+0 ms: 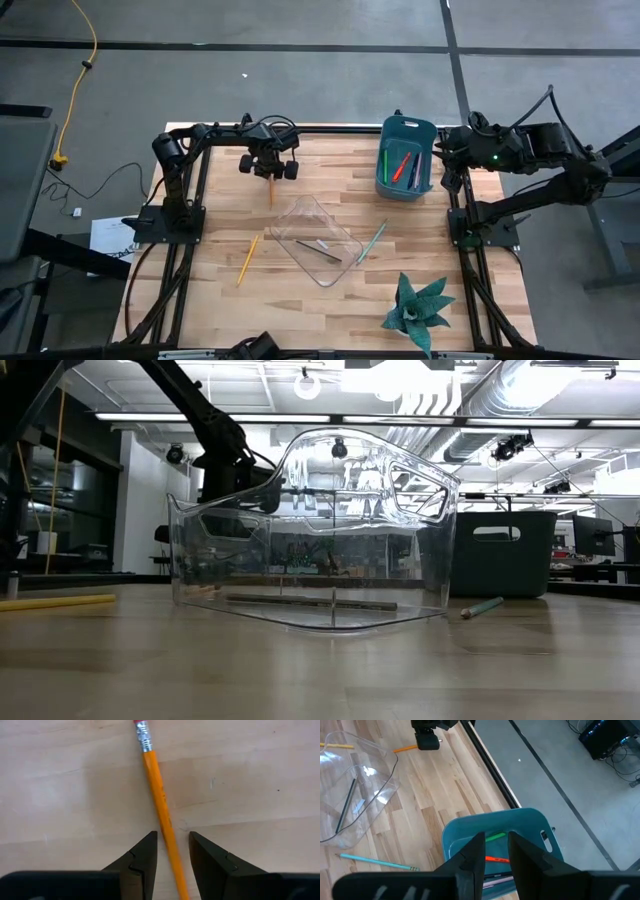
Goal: Sort pens & pencils
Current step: Put the orange pencil into the transparent bin
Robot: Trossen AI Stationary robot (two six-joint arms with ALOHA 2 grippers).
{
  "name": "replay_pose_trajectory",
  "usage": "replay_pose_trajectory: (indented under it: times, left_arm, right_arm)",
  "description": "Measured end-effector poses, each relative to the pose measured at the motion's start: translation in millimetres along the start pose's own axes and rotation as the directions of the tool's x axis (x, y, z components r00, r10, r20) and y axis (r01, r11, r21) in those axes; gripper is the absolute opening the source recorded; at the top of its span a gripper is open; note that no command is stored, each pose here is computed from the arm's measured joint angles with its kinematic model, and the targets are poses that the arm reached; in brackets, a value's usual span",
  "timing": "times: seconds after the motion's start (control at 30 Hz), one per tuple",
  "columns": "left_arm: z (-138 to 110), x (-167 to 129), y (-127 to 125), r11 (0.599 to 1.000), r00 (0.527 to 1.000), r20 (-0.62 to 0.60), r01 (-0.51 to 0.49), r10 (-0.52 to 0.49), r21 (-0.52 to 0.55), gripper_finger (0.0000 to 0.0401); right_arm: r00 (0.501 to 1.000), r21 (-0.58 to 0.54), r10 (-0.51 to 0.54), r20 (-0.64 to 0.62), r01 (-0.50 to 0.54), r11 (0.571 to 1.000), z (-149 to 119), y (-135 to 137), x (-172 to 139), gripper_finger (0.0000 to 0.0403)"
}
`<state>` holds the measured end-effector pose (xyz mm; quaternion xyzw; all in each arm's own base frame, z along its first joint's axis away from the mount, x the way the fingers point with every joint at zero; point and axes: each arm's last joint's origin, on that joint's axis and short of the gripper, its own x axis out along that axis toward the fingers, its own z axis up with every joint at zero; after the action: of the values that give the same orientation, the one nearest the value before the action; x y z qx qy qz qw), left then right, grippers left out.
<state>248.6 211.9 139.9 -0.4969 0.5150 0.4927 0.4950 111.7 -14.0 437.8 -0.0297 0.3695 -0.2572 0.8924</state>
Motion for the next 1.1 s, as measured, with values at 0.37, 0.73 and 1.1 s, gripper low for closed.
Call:
replay_pose_trajectory:
  times: [0.37,0.73,1.1]
  left_arm:
    - [1.1,0.1,-1.6,1.0,1.0,0.007,0.019,-0.019,0.002,0.0101]
    - [0.9,0.1,-1.5,1.0,1.0,0.003,0.02,-0.02,0.002,0.007]
    - [0.9,-0.4,-1.5,1.0,1.0,0.004,0.021,-0.021,0.013,0.0018]
  right_arm:
    - [1.0,0.0,0.0,0.0,0.0,1.0,0.0,0.0,0.0,0.0075]
    - [1.0,0.0,0.0,0.0,0.0,1.0,0.0,0.0,0.0,0.0075]
    - [1.0,0.0,0.0,0.0,0.0,1.0,0.0,0.0,0.0,0.0075]
